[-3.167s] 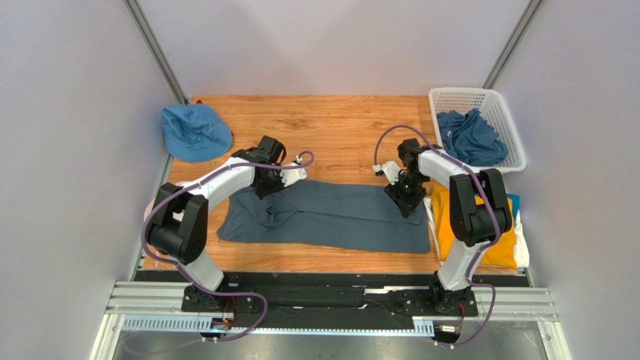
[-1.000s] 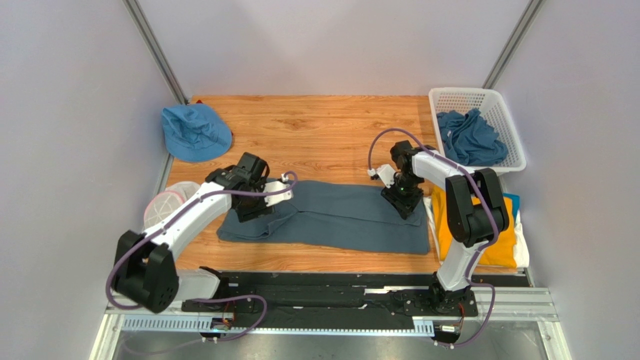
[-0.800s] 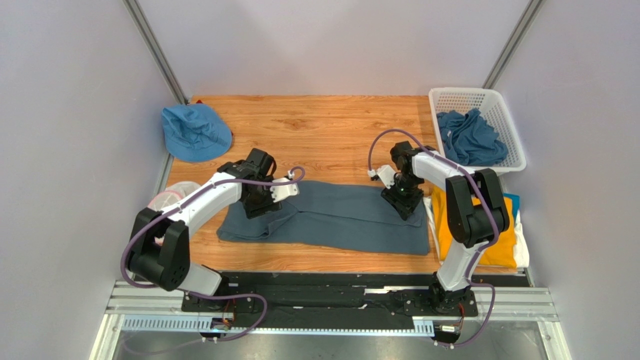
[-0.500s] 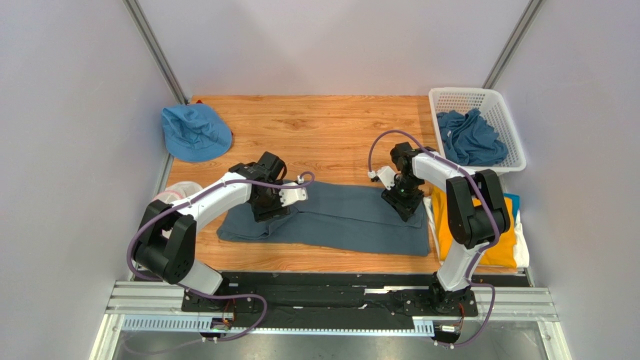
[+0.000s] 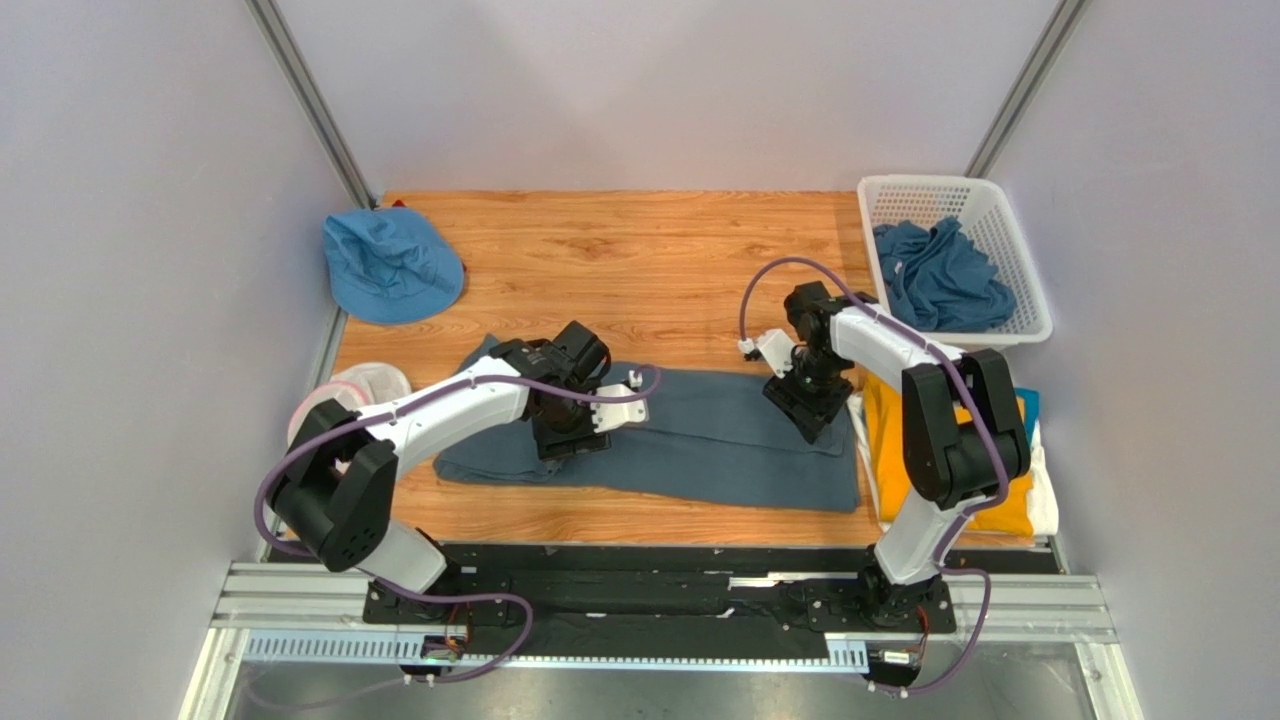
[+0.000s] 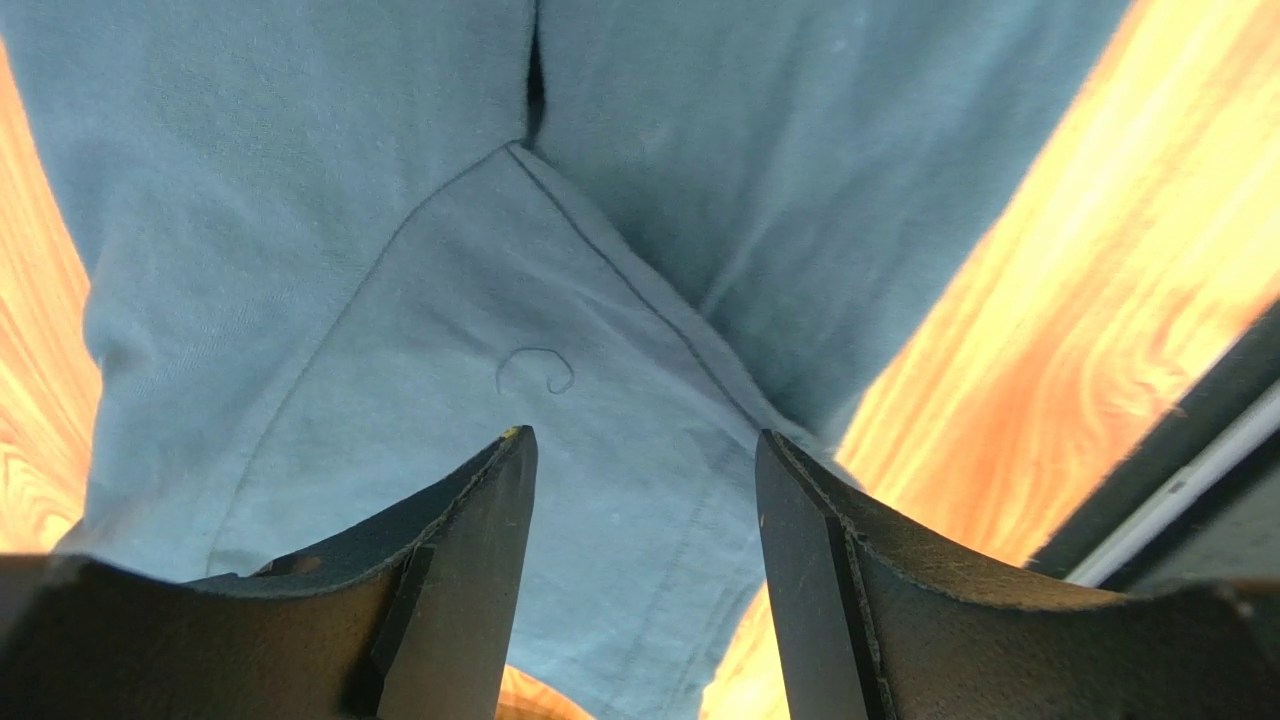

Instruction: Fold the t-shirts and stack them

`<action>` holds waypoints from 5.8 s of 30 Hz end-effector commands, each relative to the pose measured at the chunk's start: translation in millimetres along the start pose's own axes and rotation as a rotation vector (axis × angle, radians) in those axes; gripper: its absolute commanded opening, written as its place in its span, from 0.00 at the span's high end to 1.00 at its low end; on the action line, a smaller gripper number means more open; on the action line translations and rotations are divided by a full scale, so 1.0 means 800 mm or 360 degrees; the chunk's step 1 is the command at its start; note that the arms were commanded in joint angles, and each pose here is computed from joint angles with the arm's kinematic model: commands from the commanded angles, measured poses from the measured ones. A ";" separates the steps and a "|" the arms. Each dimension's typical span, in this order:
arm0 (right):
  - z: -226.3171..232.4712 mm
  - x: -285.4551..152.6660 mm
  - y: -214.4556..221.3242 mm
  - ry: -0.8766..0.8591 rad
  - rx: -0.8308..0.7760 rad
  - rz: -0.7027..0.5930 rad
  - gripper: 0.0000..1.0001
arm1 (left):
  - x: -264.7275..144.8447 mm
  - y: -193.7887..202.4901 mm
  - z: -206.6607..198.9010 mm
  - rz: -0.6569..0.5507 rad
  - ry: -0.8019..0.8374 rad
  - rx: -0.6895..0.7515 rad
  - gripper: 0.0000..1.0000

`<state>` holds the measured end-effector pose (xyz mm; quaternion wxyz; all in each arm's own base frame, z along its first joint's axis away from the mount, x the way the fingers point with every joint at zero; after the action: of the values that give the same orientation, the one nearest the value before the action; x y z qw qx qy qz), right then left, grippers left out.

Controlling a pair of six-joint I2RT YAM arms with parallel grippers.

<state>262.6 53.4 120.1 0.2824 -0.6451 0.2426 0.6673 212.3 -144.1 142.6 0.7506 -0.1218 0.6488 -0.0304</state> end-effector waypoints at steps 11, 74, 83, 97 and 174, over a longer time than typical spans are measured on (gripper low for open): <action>0.026 -0.062 -0.024 0.0064 -0.0034 -0.0284 0.20 | -0.056 -0.004 0.011 -0.0139 -0.0443 -0.0084 0.31; 0.149 0.032 -0.142 0.0121 -0.0840 -0.0487 0.00 | 0.146 -0.117 0.398 0.0056 -0.0978 0.0283 0.28; 0.201 0.039 -0.187 0.0036 -0.1018 -0.0512 0.00 | 0.149 -0.155 0.429 -0.0134 -0.1223 0.0567 0.28; 0.238 0.031 -0.203 0.0010 -0.1127 -0.0557 0.00 | 0.147 -0.217 0.413 -0.0366 -0.1366 0.0741 0.26; 0.222 0.030 -0.018 0.0217 -0.1074 -0.0480 0.15 | 0.069 -0.039 -0.091 -0.0320 0.0584 0.0107 0.27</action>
<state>125.7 168.8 104.2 0.1247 -0.7400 -0.0168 0.6607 156.1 -189.2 103.1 0.6101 -0.1824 0.7531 -0.1656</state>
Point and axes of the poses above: each gripper's point midway between its finger pads, its own x axis out along the fingers, its own z axis along the line the jaws close on, y = z × x, the point moved 9 cm from there along -x, back along the fingers, and after that the axes turned 2 degrees about x, right-handed, at the moved point
